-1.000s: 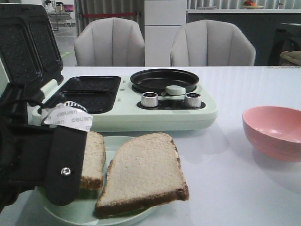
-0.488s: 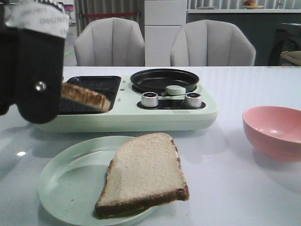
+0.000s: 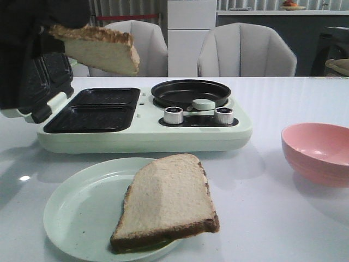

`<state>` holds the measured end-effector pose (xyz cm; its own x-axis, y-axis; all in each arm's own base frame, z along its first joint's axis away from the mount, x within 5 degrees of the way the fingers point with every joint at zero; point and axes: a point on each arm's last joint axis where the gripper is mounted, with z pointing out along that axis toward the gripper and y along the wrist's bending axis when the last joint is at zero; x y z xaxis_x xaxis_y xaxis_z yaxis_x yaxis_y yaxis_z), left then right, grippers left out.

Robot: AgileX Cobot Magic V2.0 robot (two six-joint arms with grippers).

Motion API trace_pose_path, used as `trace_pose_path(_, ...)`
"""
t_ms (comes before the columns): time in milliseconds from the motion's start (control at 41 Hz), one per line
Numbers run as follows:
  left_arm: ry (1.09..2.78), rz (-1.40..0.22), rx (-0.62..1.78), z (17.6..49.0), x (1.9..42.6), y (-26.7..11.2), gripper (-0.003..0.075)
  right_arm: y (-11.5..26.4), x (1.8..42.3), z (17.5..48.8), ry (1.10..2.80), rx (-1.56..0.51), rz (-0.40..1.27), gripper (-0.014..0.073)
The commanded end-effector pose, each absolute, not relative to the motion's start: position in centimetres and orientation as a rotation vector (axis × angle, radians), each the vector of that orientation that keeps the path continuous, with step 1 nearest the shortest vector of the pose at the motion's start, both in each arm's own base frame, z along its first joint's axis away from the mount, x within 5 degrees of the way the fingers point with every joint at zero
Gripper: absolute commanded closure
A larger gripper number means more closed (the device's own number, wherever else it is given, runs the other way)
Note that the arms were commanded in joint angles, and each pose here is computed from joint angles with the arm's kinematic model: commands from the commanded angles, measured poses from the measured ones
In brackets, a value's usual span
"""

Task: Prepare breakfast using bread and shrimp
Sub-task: 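Lift the bread with the left gripper and lay it on the farther waffle plate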

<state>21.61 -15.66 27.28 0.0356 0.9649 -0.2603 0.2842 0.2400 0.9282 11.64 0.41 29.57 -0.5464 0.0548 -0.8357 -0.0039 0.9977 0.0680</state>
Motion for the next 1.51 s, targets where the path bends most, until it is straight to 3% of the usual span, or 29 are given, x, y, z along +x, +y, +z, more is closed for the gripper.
trace_pose_path(0,1.402,0.823,1.159,30.5,23.9,-15.6,0.0622,0.4,12.2,31.2,2.050,0.030,0.070,0.0066)
trace_pose_path(317,1.490,0.879,1.052,31.4,32.6,-15.7,0.0622,0.4,12.2,31.2,2.050,0.030,0.070,0.0066)
trace_pose_path(683,1.562,0.832,1.089,28.0,41.6,-15.3,0.0622,0.4,12.2,31.2,2.050,0.030,0.070,0.0066)
trace_pose_path(878,1.630,0.857,1.100,24.8,44.3,-14.0,0.0622,0.4,12.2,31.2,2.049,0.030,0.070,0.0066)
trace_pose_path(1122,1.660,0.819,1.152,23.1,44.4,-13.8,0.0617,0.4,12.2,31.2,2.048,0.030,0.070,0.0066)
trace_pose_path(1244,1.665,0.764,1.200,22.3,44.1,-14.0,0.0547,0.4,12.2,31.2,2.048,0.030,0.070,0.0066)
trace_pose_path(1415,1.681,0.805,1.185,22.0,44.0,-13.6,0.0330,0.4,12.2,31.2,2.048,0.030,0.070,0.0066)
trace_pose_path(1488,1.680,0.815,1.168,22.5,43.7,-13.4,0.0278,0.4,12.2,31.2,2.048,0.030,0.070,0.0066)
